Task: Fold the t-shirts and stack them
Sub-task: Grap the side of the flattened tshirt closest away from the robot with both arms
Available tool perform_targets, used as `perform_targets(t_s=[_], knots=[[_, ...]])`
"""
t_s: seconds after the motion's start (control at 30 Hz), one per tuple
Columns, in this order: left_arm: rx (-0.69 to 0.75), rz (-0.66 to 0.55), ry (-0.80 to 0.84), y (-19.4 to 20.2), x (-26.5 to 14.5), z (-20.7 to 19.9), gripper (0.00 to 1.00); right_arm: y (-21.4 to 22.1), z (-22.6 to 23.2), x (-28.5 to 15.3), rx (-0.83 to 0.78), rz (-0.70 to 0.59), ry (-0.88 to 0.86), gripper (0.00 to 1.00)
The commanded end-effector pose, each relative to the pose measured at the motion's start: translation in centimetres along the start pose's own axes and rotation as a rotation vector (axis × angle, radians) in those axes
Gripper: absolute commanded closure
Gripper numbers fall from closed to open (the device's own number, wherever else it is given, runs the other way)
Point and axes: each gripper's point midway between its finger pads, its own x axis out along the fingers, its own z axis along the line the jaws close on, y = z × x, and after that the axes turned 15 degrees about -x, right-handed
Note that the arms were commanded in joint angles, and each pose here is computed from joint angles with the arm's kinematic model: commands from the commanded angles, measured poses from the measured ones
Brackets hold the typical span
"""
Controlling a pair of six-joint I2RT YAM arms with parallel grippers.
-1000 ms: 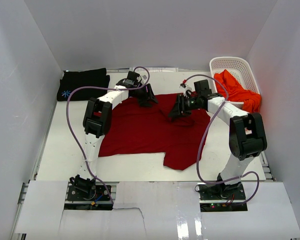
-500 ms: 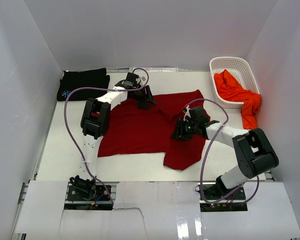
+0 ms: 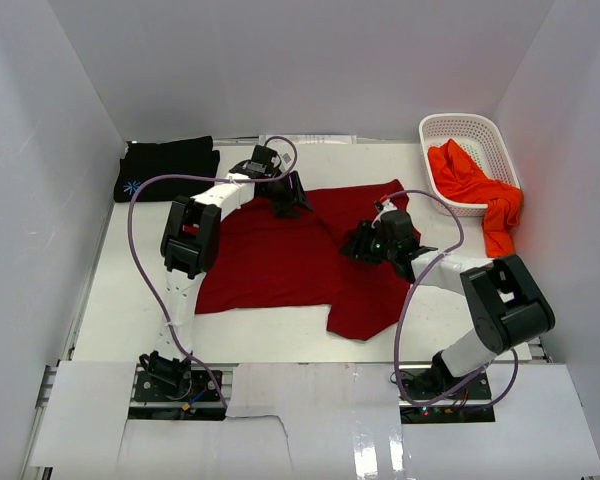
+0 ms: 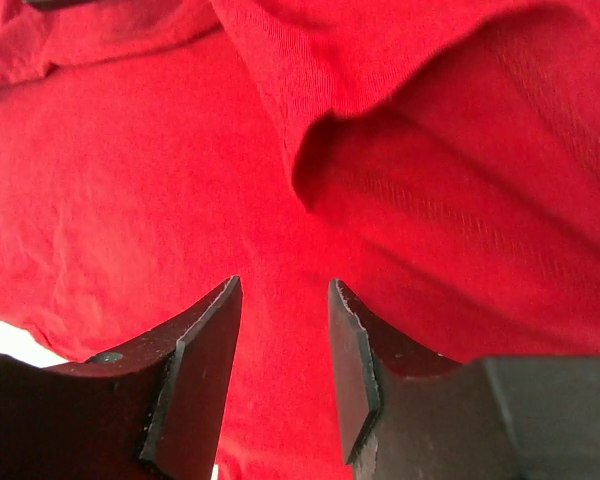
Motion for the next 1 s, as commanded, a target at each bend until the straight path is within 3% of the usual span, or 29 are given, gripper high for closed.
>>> perform_targets(t_s=[0.0, 0.7, 0.9, 0.97], knots=[[0.053, -0.053, 0.047, -0.7, -2.9, -3.1, 0.37, -3.2, 0.9, 1.2, -0.025, -0.096, -0.035, 0.53], [0.050, -0.037, 0.028, -0.5, -2.2, -2.2, 0.37, -7.5, 1.5, 5.6, -0.155, -0.141, -0.048, 0.56], [0.041, -0.034, 0.022, -0.5, -1.8, -1.9, 0.37, -6.6, 1.6, 5.2, -0.122, -0.124, -0.052, 0.78], [0.040, -0.032, 0.023, -0.5, -1.8, -1.9, 0.36, -6.5, 1.7, 4.7, -0.116, -0.135, -0.045, 0.91]])
